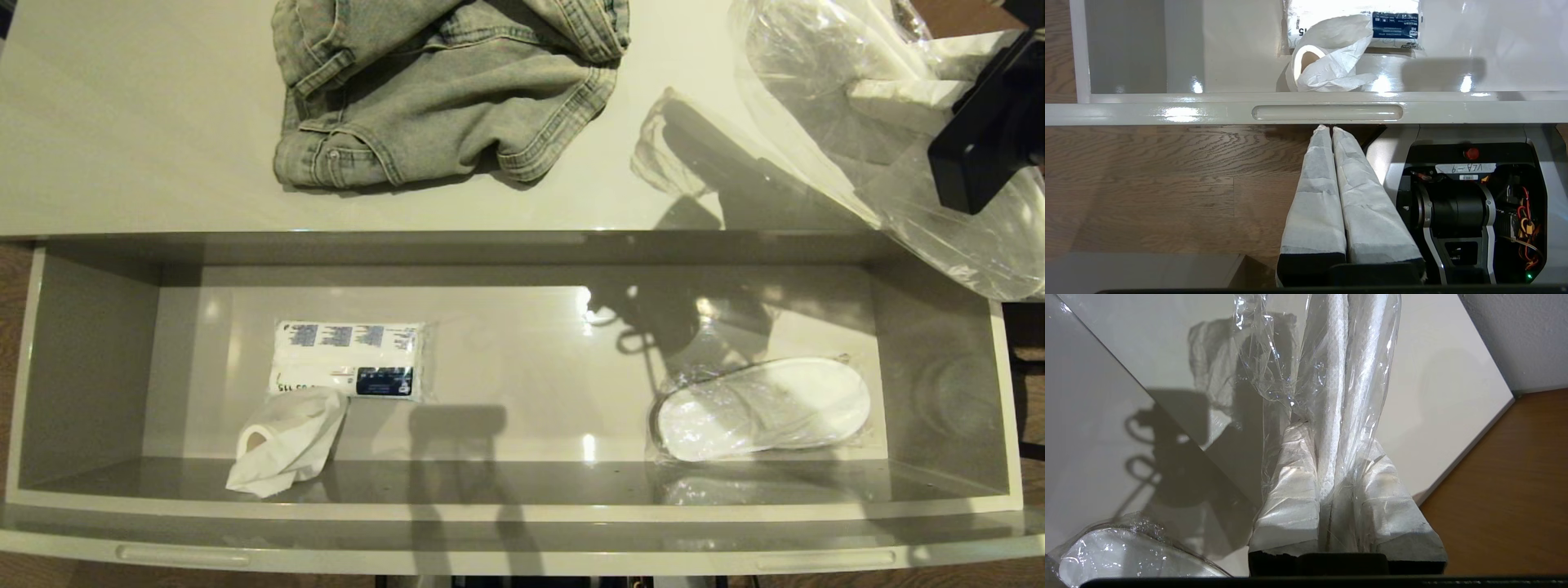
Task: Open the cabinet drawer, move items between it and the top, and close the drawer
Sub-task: Place the disposable slippers on the table
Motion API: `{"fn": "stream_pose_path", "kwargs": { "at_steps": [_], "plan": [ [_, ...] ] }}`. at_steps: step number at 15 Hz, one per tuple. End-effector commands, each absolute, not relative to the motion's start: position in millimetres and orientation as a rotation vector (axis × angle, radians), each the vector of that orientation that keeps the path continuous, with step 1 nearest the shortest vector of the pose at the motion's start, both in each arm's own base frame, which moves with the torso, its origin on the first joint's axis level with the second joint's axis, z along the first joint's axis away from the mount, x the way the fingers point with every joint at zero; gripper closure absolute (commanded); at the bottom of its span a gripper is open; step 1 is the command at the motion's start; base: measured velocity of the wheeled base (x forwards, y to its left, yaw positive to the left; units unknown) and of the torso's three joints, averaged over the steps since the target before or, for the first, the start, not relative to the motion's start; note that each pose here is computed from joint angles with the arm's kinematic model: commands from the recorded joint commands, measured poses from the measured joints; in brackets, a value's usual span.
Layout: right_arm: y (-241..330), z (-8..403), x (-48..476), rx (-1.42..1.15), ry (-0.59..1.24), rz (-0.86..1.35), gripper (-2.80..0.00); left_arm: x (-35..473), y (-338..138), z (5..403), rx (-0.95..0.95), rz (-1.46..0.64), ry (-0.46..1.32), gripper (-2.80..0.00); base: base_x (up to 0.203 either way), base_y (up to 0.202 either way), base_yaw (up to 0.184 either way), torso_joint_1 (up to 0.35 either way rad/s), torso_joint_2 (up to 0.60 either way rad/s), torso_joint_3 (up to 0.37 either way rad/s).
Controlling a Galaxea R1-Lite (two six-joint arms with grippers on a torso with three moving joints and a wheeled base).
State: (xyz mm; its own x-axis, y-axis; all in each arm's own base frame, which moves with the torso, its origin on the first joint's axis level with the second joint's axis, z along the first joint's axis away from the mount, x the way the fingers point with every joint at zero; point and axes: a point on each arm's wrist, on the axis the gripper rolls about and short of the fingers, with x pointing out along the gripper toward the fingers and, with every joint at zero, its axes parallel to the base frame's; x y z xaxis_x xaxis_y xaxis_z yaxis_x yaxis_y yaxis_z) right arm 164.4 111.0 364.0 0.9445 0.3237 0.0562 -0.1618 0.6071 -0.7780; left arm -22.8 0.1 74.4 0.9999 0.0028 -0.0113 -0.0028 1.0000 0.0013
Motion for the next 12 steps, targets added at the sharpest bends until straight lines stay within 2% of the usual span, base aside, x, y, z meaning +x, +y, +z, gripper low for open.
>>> {"fn": "stream_pose_path", "kwargs": {
  "at_steps": [1, 7, 12],
  "plan": [
    [117, 359, 174, -0.876, -0.208, 0.268, 0.0, -23, 0, 75, 0.002, 0.003, 0.009, 0.0, 0.0, 0.0, 0.0, 0.0, 0.0, 0.0],
    [100, 350, 199, -0.884, -0.138, 0.154, 0.0, -23, 0, 75, 0.002, 0.003, 0.009, 0.0, 0.0, 0.0, 0.0, 0.0, 0.0, 0.0],
    [102, 338, 206, -0.869, -0.168, 0.124, 0.0, -23, 0, 74, 0.002, 0.003, 0.011, 0.0, 0.0, 0.0, 0.0, 0.0, 0.0, 0.0]
  ]
}}
